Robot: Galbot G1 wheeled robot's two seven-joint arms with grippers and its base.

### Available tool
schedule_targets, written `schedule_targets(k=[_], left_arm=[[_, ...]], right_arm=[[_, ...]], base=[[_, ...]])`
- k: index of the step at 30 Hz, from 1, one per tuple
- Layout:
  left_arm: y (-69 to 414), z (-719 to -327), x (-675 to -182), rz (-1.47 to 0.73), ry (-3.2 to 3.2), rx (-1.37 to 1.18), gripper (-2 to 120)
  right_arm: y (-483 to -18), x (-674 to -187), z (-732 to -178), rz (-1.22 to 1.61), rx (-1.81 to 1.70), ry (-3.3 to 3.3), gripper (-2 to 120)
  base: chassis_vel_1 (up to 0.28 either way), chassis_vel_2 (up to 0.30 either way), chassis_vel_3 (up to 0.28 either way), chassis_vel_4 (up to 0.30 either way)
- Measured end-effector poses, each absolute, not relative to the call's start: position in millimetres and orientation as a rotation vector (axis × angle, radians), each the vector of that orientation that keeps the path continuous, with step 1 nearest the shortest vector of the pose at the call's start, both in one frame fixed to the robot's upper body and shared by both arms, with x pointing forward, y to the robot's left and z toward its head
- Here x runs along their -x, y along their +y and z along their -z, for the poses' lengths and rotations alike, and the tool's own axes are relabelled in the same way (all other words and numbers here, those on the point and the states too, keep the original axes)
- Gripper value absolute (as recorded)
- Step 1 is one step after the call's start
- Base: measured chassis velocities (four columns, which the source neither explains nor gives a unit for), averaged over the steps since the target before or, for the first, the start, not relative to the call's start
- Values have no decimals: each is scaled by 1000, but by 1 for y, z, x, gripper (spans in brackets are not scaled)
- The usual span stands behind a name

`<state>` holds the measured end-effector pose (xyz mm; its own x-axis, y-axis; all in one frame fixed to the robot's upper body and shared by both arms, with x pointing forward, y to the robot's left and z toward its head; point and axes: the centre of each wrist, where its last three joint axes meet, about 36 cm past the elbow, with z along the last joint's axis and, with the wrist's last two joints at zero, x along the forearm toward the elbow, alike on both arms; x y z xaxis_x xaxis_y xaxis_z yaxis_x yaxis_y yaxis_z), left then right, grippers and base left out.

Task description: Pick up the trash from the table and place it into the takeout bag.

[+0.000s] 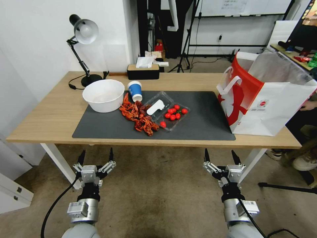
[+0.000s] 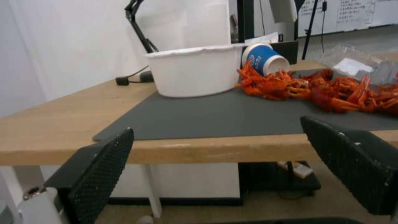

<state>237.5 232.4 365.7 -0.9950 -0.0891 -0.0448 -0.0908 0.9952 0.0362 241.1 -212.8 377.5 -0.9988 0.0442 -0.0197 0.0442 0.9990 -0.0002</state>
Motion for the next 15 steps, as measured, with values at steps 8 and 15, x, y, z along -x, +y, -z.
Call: schedule_targets(k=[8, 15], left_arm=[[232, -365, -235, -56, 3109, 145, 100], [233, -365, -236, -53, 3112, 151, 100]], right_arm=[[-213, -244, -378, 2, -66, 3114, 100], [-214, -245, -378, 8, -66, 3113, 100]], base=[[0, 0, 0, 0], [0, 0, 0, 0]])
